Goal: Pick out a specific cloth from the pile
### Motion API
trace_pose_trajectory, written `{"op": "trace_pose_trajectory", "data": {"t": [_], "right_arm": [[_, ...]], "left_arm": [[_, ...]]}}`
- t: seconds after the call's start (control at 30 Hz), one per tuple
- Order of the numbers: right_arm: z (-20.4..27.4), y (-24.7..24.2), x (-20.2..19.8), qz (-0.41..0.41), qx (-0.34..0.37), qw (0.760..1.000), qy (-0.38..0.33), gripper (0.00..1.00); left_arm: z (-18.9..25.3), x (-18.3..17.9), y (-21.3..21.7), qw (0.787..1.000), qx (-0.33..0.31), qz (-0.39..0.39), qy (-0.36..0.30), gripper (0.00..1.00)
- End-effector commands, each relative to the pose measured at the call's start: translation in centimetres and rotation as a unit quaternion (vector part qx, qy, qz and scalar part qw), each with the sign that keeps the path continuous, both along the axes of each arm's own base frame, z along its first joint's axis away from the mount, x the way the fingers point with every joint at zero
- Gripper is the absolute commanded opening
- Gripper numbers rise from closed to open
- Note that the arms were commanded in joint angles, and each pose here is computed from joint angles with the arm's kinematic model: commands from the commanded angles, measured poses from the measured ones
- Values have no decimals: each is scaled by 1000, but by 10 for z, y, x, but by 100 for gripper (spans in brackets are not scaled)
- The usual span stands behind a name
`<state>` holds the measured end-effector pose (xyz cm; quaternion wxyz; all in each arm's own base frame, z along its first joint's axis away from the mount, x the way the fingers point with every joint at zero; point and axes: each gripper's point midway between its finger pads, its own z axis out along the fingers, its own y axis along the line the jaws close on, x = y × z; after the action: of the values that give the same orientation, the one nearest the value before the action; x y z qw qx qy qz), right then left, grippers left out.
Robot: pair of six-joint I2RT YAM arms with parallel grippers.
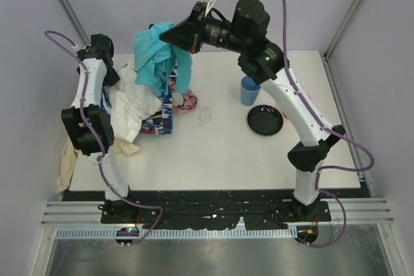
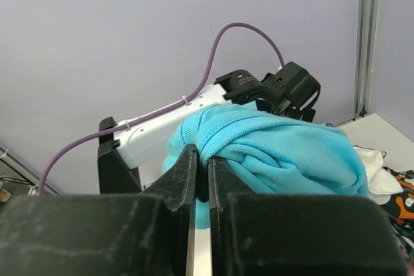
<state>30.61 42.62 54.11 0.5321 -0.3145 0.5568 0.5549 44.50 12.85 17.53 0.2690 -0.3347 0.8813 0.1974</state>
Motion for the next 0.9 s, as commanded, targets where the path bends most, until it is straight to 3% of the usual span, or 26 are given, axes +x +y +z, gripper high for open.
{"op": "trace_pose_trajectory", "data": {"t": [0.0,0.07,0.23,0.33,0.5,0.63,0.87], "right_arm": [[39,-42,-43,-14,13,999,-36,5],[23,-53,-42,-43,-10,999,-23,5],[-36,-84,-34,-126,-66,989,30,5],[-83,-103,-35,-155,-102,981,64,5],[-137,-125,-48,-172,-104,975,98,5],[-175,-143,-65,-178,-94,973,117,5],[-271,-172,-56,-251,-151,940,177,5]], "left_arm": [[26,4,-32,998,-32,-36,-39,80],[42,-3,-46,996,-38,-55,-52,99],[78,-34,-78,989,-45,-98,-105,100],[78,-61,-104,982,-58,-126,-128,100],[85,-103,-139,967,-46,-174,-179,100],[80,-126,-161,959,-47,-204,-192,100],[75,-152,-184,951,-48,-238,-191,100]]}}
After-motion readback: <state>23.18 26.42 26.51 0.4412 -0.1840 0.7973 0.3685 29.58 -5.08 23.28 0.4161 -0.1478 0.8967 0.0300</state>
